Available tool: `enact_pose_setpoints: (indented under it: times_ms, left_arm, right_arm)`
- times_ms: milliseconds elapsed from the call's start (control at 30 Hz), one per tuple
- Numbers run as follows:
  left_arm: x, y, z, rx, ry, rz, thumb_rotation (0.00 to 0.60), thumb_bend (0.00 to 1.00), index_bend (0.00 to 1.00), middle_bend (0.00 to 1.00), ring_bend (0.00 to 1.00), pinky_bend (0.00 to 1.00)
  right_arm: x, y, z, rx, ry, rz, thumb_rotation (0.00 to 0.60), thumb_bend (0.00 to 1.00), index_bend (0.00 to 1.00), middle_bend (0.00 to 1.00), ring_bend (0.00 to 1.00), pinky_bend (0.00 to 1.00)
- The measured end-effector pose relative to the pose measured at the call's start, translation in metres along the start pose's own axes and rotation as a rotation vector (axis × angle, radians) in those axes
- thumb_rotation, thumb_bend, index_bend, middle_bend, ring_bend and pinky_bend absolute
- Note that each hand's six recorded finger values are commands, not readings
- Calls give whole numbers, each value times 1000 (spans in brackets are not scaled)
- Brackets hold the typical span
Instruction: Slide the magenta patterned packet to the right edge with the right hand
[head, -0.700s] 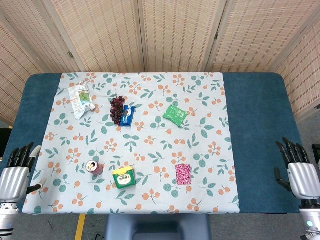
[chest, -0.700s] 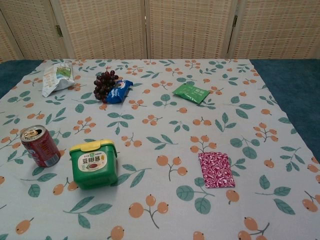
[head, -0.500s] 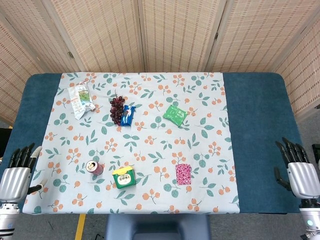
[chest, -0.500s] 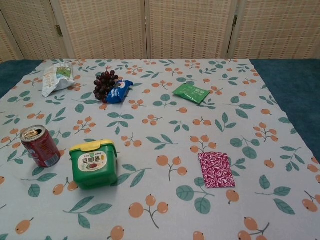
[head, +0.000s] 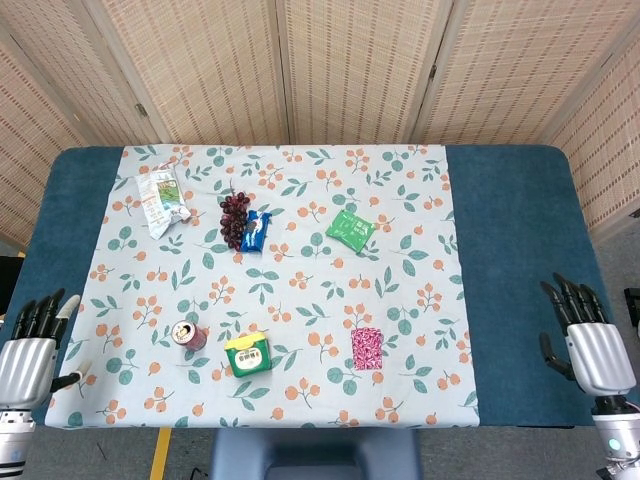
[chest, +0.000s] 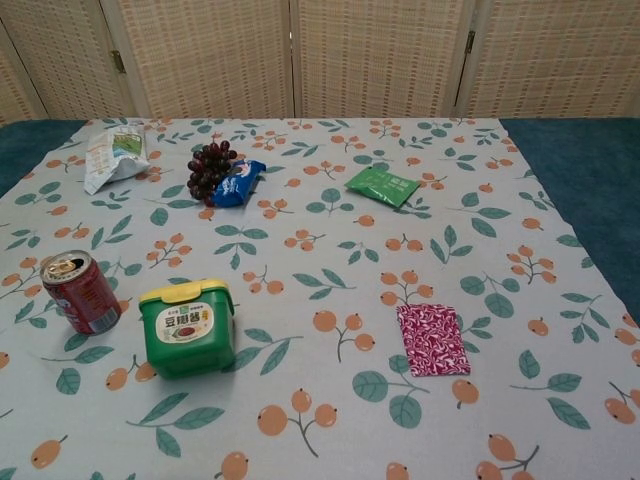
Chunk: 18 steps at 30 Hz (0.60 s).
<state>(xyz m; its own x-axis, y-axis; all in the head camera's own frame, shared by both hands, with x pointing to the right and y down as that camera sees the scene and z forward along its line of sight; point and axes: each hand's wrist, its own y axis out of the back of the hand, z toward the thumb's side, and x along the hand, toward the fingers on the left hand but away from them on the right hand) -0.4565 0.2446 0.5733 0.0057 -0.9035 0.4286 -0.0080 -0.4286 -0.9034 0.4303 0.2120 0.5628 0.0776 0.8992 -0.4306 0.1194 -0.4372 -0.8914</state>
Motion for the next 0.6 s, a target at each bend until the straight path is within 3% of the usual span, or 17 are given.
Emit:
enact_pose_setpoints:
  times_ms: [300, 600]
  left_arm:
    - [-4, -1, -3, -7, 4, -2, 600, 238, 106, 40, 63, 0]
    - [-8, 1, -2, -15, -9, 5, 600, 239, 127, 40, 66, 0]
  right_arm:
    - [-7, -9, 14, -17, 51, 25, 593, 547, 0, 5, 0, 0]
    - [-18, -38, 48, -73, 155, 144, 576, 548, 58, 8, 0, 0]
